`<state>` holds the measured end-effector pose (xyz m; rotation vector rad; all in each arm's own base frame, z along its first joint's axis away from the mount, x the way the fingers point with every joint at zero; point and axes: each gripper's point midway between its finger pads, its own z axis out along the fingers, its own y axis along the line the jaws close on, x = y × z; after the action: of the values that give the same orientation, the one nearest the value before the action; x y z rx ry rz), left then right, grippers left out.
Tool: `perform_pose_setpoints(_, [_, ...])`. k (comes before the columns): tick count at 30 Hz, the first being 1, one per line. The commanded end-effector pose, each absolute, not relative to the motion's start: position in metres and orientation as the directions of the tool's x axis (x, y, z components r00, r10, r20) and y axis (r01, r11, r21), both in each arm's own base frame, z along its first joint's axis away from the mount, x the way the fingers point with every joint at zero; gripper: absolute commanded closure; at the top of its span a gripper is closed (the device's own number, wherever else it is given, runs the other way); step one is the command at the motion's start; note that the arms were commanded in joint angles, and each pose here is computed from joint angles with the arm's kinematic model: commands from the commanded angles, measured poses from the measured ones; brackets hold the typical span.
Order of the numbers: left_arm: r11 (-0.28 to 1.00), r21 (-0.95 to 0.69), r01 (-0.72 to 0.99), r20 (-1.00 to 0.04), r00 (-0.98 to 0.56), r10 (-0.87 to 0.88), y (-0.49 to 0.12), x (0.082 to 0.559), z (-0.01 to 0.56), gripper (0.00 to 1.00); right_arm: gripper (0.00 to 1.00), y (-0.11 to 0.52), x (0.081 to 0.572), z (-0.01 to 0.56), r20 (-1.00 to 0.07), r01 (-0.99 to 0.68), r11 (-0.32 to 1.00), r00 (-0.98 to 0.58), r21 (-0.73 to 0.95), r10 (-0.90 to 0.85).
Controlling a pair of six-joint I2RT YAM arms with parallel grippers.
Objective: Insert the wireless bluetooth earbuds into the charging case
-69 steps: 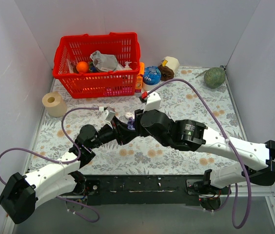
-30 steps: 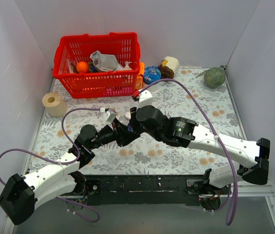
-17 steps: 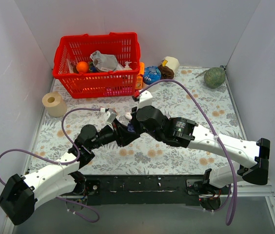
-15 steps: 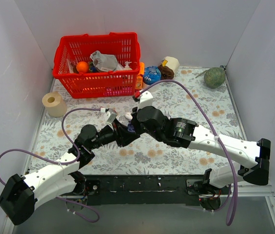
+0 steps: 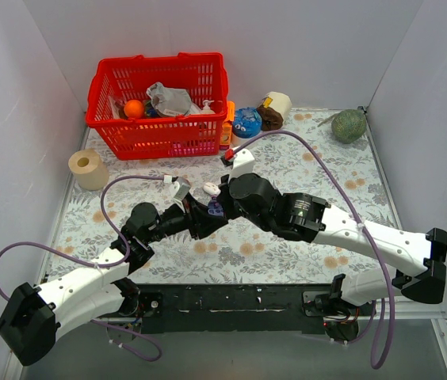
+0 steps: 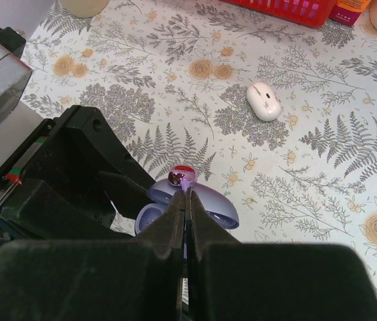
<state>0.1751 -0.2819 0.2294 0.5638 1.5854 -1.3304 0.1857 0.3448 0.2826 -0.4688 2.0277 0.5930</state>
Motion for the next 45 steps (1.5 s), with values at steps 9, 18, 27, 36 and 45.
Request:
perform_pose_setpoints(9, [0.222,-0.443,0.869,-0.886,-0.387,-0.253,-0.286,0.166,0.259,1.00,0.99,0.336,0.170,0.330,-0.924,-0.703,0.692,-0.356,0.166,-0.140])
perform_pose_setpoints(18, [0.101,-0.447,0.889,-0.880,-0.416,-0.230,-0.289,0.144,0.263,1.00,0.99,0.335,0.147,0.340,-0.934,-0.820,0.559,-0.283,0.120,-0.216])
perform_pose_setpoints(27, [-0.084,-0.396,0.914,-0.893,-0.405,-0.197,-0.289,0.111,0.276,1.00,0.99,0.329,0.128,0.343,-0.927,-0.889,0.453,-0.230,0.076,-0.297])
perform_pose_setpoints(36, [-0.117,-0.419,0.901,-0.894,-0.431,-0.119,-0.293,0.106,0.267,1.00,0.99,0.321,0.120,0.351,-0.925,-0.911,0.409,-0.197,0.050,-0.326])
perform_pose_setpoints(45, [-0.117,-0.426,0.897,-0.898,-0.435,-0.064,-0.297,0.109,0.259,1.00,0.99,0.316,0.110,0.350,-0.893,-0.936,0.350,-0.178,0.024,-0.413])
